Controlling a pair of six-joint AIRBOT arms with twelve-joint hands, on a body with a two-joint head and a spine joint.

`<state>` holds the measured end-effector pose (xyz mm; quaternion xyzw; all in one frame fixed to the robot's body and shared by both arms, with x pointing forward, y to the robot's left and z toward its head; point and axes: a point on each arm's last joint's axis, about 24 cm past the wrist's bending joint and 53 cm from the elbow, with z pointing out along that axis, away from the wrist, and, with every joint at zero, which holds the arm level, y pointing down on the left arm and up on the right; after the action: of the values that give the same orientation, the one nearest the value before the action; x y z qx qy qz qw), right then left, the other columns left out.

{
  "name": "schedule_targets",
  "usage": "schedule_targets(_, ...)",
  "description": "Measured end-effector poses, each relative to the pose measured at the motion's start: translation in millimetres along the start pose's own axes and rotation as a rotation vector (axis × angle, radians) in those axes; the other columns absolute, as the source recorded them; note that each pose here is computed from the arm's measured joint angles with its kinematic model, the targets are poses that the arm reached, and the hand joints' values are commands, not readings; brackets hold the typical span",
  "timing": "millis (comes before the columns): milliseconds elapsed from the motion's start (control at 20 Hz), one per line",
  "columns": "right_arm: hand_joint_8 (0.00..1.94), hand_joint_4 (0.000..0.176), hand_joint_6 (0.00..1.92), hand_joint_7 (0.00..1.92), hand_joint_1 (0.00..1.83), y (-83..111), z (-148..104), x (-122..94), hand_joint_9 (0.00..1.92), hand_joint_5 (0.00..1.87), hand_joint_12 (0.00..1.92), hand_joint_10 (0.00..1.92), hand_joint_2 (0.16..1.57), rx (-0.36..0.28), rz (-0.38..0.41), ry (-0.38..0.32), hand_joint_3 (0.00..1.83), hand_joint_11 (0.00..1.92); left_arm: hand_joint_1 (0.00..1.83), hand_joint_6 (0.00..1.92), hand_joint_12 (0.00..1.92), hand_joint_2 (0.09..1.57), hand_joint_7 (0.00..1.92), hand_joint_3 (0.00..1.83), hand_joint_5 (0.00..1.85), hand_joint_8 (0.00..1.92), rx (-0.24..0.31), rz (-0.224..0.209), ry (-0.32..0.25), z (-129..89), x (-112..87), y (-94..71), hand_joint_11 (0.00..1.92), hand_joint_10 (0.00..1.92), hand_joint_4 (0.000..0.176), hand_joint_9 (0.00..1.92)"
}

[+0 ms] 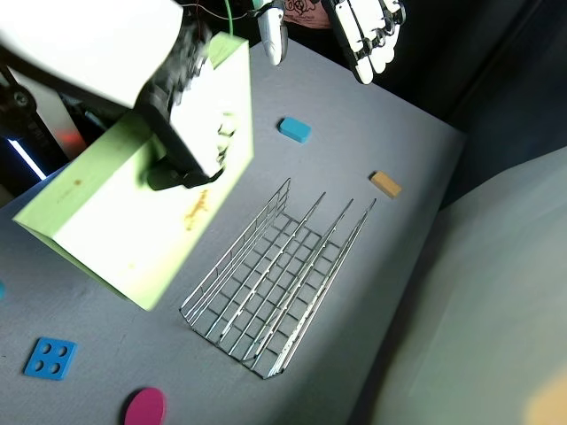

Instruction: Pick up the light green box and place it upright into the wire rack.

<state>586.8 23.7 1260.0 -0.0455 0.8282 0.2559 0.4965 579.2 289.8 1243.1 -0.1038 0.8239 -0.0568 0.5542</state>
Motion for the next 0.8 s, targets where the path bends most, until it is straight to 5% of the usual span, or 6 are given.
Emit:
schedule_targets(450,1.17,0.0,0.93,1.01,1.25,-2.2,25.8,-21.0,0.81,0.9,1.59,1.25,1.13,0.029,0.008,-0.033,0.0,0.71,0.0,0.0,0.7,1.13,0.18,0.0,0.19,0.0,0.004,-0.007,-0.005,-0.5,-1.8,-0.6,0.0,0.0,0.0,0.18)
schedule_targets(500,1.15,0.0,0.91,1.02,1.25,-1.7,30.0,-22.3,0.82,0.91,1.58,1.25,1.13,0.032,0.013,-0.032,0.0,0.7,0.0,0.01,0.68,1.23,0.11,0.01,0.12,0.0,0.004,-0.008,-0.006,-0.6,-2.2,-0.6,0.0,0.0,0.0,0.14)
schedule_targets(650,1.17,0.0,0.9,1.0,1.25,-0.8,42.1,-17.6,0.79,0.93,1.6,1.25,1.13,0.04,0.001,-0.022,0.0,0.7,0.0,0.01,0.79,1.14,0.23,0.0,0.23,0.01,0.008,-0.008,-0.009,-0.6,-2.8,-1.6,0.0,0.01,0.0,0.23)
schedule_targets(800,1.16,0.0,0.85,1.01,1.25,4.7,48.7,-11.5,0.79,0.96,1.59,1.26,1.12,0.035,-0.001,-0.015,0.0,0.69,0.0,0.0,0.7,1.4,0.04,0.04,0.06,0.0,0.012,-0.012,-0.004,-0.6,-1.8,-2.6,0.0,0.0,0.0,0.08)
